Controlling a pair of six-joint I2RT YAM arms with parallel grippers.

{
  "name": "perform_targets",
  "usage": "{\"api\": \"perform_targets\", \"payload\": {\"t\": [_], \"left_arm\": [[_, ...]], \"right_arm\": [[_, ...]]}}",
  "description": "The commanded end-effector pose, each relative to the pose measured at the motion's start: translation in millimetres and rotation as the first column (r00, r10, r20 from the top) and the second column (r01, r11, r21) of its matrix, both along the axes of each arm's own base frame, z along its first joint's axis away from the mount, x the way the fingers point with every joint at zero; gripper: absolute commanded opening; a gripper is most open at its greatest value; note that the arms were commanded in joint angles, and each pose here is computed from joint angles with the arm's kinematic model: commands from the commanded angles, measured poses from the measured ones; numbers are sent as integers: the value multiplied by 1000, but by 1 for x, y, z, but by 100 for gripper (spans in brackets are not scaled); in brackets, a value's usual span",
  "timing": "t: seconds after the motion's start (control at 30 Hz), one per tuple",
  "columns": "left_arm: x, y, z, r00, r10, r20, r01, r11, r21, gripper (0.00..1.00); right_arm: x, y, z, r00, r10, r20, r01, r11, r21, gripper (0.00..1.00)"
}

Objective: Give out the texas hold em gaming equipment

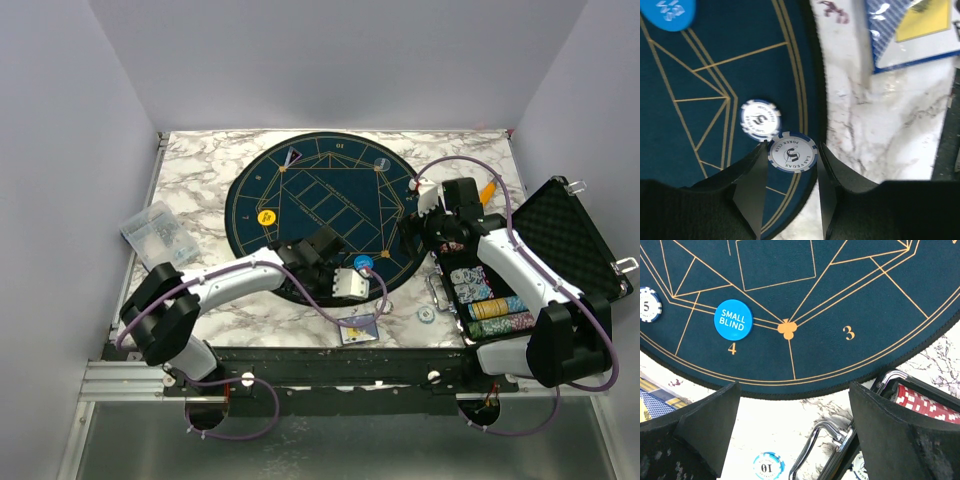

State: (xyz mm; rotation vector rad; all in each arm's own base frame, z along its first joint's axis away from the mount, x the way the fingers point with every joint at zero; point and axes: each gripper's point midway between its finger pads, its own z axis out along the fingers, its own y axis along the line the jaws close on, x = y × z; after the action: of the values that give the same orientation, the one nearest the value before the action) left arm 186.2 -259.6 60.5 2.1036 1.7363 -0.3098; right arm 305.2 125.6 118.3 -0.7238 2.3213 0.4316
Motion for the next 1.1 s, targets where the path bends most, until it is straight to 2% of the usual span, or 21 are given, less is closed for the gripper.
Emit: {"api": "perform_targets", "payload": {"t": [0.0,0.13,0.2,0.37,0.47,0.57,0.7,0.87,0.97,1.07], "left_arm": [[25,-11,6,1000,10,3,-10,1000,-30,37],[45,-19,9,999,41,5,-40,998,-53,38],[50,-20,7,999,50,-1,-50,997,-54,41],[54,-22,12,997,78,-20,-79,993,-84,72],[61,-19,28,991,126,-41,-131,981,-141,78],[67,-9,50,978,193,-74,-204,957,-206,80],[64,12,80,937,300,-179,-342,891,-299,80],[55,46,98,841,401,-363,-524,769,-366,81],[47,66,99,780,432,-452,-607,699,-378,81],[44,87,100,728,469,-499,-672,631,-387,81]], "right_arm": [[0,-6,-7,1000,-25,-13,25,1000,-17,93],[0,-6,-8,1000,-29,-13,29,999,-18,93],[0,-7,-8,999,-29,-14,29,999,-18,93],[1,-7,-6,999,-32,-9,32,999,-17,93],[1,-7,-5,1000,-31,-3,31,999,-15,93],[-1,-4,-3,1000,-11,4,11,1000,-3,93],[-10,12,4,997,83,0,-82,995,64,93],[-22,43,14,973,231,4,-229,966,117,92],[-30,76,15,935,353,9,-352,931,97,92],[-39,110,17,868,496,19,-496,866,63,92]]}}
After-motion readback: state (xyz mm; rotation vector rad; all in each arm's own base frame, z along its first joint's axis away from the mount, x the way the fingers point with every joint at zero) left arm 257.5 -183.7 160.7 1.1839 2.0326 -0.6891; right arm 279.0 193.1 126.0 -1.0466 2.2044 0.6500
